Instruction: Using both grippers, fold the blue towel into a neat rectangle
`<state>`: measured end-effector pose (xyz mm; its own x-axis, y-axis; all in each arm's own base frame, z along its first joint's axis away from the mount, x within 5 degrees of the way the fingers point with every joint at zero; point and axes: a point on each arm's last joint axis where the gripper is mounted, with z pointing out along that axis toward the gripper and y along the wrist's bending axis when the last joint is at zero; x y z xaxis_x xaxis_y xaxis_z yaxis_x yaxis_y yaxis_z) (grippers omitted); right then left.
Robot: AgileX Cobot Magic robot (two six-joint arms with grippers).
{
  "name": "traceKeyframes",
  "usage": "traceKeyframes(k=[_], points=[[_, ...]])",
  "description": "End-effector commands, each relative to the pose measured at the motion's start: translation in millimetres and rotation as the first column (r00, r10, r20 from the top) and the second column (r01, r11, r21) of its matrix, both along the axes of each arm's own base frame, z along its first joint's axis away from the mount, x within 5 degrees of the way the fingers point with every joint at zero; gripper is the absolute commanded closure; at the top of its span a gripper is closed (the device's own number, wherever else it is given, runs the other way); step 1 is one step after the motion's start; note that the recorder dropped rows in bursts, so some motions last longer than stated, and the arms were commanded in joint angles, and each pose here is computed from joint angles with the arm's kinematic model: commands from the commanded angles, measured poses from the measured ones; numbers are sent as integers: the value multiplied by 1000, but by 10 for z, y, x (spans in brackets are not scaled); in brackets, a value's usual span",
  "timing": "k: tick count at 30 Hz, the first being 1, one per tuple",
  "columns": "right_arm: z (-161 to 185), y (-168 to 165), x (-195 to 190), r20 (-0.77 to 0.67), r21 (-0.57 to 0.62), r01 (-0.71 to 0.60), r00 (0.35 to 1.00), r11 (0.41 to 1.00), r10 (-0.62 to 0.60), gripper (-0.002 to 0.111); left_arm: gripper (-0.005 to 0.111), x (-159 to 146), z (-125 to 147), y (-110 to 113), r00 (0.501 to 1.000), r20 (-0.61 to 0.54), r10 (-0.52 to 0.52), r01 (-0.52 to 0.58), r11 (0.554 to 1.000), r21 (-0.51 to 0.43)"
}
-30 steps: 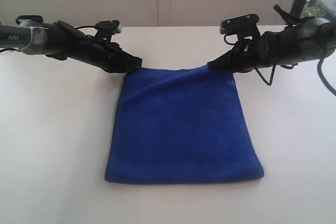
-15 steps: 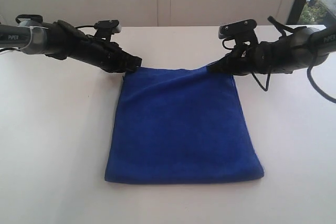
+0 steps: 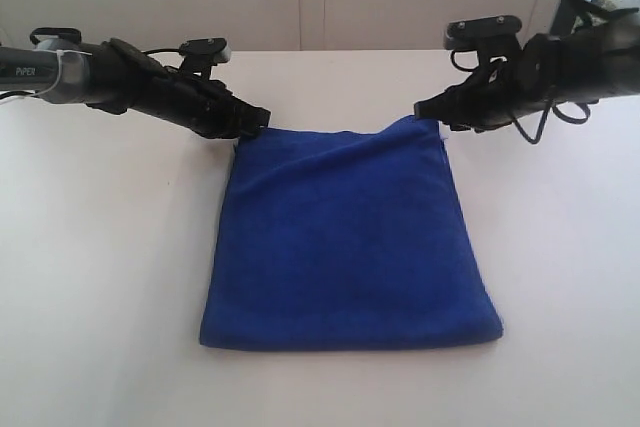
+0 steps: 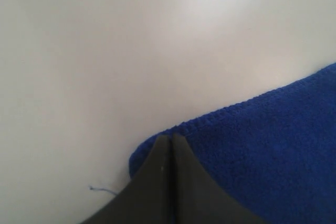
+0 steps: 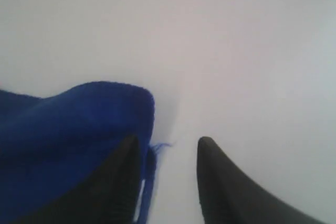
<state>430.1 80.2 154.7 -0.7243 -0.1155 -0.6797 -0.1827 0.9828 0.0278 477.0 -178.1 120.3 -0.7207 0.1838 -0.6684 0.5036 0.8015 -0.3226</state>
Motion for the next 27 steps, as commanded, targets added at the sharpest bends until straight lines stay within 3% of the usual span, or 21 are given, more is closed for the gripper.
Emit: traceKeyframes(k=[1,5,16,24,27], points=[[34,-46,-124,-151,30,42,988,999,-37,73,107,-42,-199,34,999,-45,-19,21,999,47],[-18,6,-210,-263,71,57,964,996,-37,73,107,-46,-199,32,999,-48,-23,25,999,45],[-239,148,-276,-361,74,12,932,997,15,74,107,-52,-200,28,998,-53,-29,31,999,43],[-256,151,-276,-366,79,17,930,997,13,93,107,-54,-201,27,998,-56,-28,31,999,41],[-249,142,-274,-364,76,16,931,997,13,94,107,-54,-201,27,998,-56,-28,31,999,41]])
